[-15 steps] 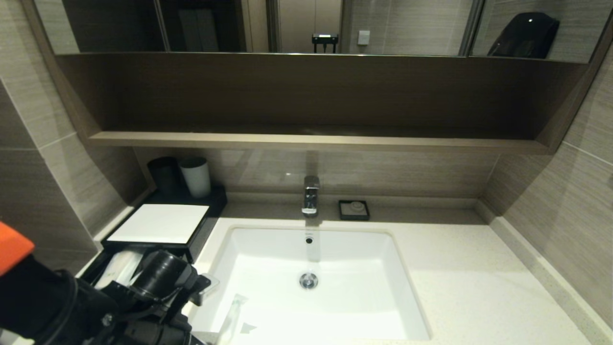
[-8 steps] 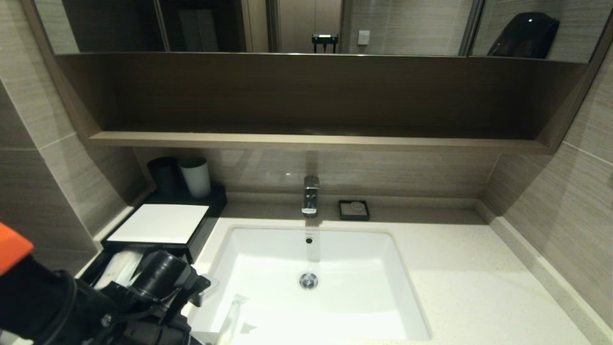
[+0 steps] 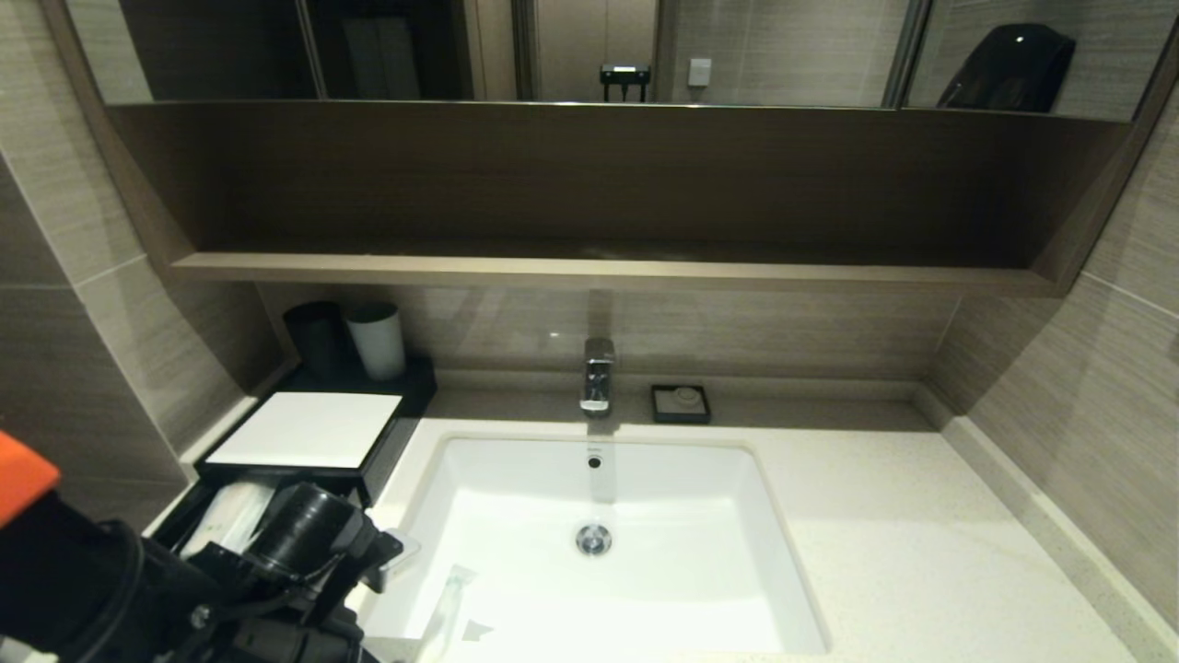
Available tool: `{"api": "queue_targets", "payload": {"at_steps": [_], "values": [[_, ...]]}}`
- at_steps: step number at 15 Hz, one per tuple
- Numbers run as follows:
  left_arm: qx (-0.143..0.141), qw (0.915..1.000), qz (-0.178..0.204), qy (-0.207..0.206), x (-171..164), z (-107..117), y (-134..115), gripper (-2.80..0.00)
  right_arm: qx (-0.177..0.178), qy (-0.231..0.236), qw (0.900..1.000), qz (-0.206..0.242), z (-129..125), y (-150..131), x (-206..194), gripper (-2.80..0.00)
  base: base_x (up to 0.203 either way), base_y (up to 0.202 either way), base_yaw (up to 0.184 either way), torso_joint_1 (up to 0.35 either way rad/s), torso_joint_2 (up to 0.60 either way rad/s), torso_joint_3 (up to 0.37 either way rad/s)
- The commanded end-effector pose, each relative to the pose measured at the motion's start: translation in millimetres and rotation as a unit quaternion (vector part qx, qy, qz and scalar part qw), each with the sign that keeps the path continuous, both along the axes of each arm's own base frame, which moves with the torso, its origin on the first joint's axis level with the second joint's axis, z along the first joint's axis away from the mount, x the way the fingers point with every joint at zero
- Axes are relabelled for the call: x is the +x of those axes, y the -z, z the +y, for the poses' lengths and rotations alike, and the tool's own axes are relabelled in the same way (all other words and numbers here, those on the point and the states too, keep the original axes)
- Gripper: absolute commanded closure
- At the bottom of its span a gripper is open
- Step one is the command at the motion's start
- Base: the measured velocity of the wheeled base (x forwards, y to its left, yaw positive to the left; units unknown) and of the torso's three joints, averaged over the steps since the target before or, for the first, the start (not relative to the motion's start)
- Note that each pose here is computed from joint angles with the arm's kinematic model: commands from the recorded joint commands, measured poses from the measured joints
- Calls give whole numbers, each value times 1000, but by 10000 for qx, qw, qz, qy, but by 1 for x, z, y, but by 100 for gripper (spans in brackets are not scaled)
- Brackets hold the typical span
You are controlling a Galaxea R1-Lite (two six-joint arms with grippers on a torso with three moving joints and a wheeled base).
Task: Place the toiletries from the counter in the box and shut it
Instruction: Pick up the bathroom toiletry
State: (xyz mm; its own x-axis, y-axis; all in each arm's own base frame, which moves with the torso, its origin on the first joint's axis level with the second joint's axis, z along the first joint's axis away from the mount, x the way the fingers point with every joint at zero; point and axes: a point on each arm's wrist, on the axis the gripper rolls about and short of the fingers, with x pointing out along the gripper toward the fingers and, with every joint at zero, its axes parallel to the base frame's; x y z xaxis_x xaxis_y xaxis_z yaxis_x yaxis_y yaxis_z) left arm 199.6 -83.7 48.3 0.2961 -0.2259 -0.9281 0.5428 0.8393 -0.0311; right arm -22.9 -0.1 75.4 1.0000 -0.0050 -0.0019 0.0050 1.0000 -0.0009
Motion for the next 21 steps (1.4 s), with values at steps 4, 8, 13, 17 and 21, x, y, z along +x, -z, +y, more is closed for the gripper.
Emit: {"api": "queue_targets", "payload": {"at_steps": [4,8,13,17,21], "values": [[18,10000,-8,33,-1,1,0,-280,-3,-2,10000,5,0,0,0,0,0,0,0,0,0,0],[23,10000,-10,48,-1,2,0,-280,-3,-2,10000,3,0,0,0,0,0,0,0,0,0,0],[110,9999,-40,-18,0,5,0,-280,-3,-2,10000,6,0,0,0,0,0,0,0,0,0,0],[188,9998,-69,-70,2,11,1,-280,-3,-2,10000,-2,0,0,0,0,0,0,0,0,0,0],[207,9997,-76,-71,2,11,1,-280,-3,-2,10000,-2,0,0,0,0,0,0,0,0,0,0]]}}
